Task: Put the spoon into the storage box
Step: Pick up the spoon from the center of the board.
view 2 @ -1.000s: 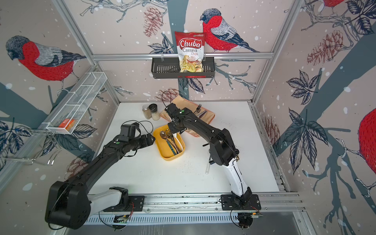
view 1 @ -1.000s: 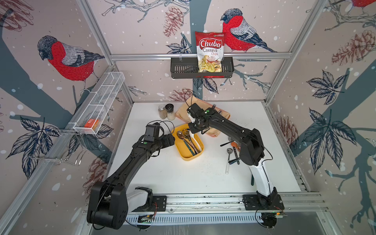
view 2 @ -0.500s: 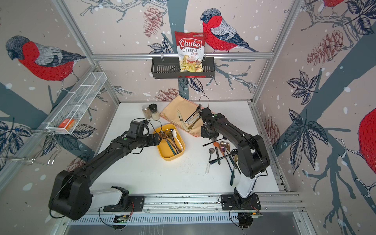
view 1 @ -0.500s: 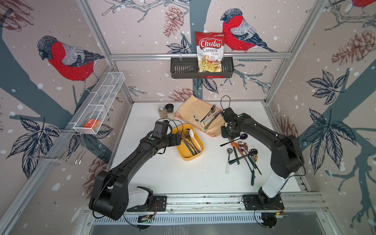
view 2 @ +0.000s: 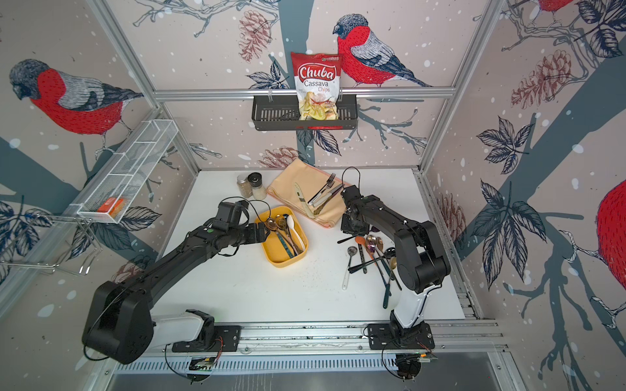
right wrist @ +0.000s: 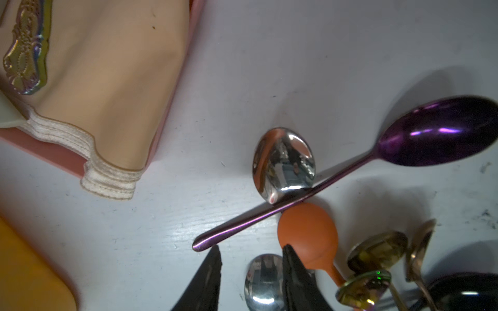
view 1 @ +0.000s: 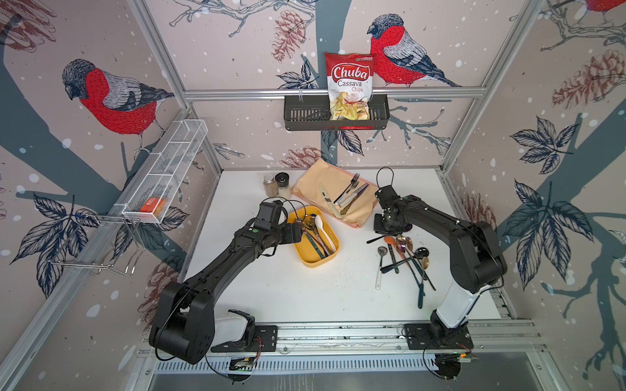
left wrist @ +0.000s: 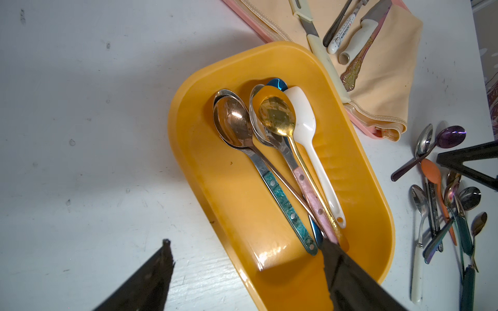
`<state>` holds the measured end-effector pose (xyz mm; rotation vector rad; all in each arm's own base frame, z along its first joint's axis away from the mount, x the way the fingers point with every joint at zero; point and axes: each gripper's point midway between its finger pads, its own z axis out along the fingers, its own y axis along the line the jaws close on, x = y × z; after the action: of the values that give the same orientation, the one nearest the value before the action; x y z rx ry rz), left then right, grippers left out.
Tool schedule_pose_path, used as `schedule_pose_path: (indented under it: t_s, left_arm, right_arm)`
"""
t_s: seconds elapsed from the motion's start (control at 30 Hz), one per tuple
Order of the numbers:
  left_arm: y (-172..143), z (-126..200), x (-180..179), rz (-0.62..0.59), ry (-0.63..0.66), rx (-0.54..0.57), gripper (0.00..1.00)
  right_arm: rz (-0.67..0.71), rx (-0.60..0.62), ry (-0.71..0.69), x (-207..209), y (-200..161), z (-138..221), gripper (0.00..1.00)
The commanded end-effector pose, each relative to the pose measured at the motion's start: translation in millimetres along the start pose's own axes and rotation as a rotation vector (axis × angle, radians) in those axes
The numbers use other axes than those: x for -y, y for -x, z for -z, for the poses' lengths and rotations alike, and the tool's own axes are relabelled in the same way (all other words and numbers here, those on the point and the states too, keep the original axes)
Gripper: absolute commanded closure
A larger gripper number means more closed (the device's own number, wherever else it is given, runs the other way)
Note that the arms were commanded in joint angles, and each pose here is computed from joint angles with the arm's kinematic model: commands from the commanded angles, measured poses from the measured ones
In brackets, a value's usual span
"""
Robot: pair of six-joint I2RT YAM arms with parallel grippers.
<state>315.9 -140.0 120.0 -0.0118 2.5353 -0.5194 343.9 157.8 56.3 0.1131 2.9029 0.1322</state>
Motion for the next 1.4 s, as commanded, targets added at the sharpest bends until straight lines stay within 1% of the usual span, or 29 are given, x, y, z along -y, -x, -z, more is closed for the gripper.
schedule_pose_path:
  t_s: [0.0,0.2,0.33,0.5,0.67,0.87,1.1,1.23,1.37]
  left_arm:
    - [0,-1,-2,-0.015,0.014,0.000,0.12]
    - [-1,-2,-3,-0.019,0.019,-0.005,0.12]
    - [-2,-2,-5,-0.024,0.027,-0.007,0.12]
    - [-1,-4,-5,-0.027,0.027,-0.012,0.12]
    - [-2,-4,-6,-0.032,0.035,-0.015,0.11]
    - [-2,-5,-7,-0.033,0.036,-0.017,0.11]
    - [-4,-7,-8,-0.033,0.041,-0.023,0.11]
    - [-5,-9,-8,-0.033,0.038,-0.027,0.11]
    - [-5,-9,-8,-0.035,0.040,-0.028,0.11]
  right_arm:
    - [-0.029,-0.012,0.007,-3,-2,-8,0.59]
    - [-0.048,-0.028,-0.003,-5,-2,-19,0.56]
    - [-0.065,-0.044,-0.015,-3,-6,-26,0.55]
    - [-0.090,-0.040,-0.018,-4,-2,-32,0.54]
    - [-0.080,-0.067,-0.075,4,-4,-40,0.54]
    - [-0.077,-0.100,-0.100,10,-10,-47,0.56]
    - [-0.033,-0.157,-0.155,22,-24,-50,0.58]
    - [-0.024,-0.192,-0.150,22,-33,-53,0.58]
    - [-0.027,-0.189,-0.140,19,-32,-53,0.58]
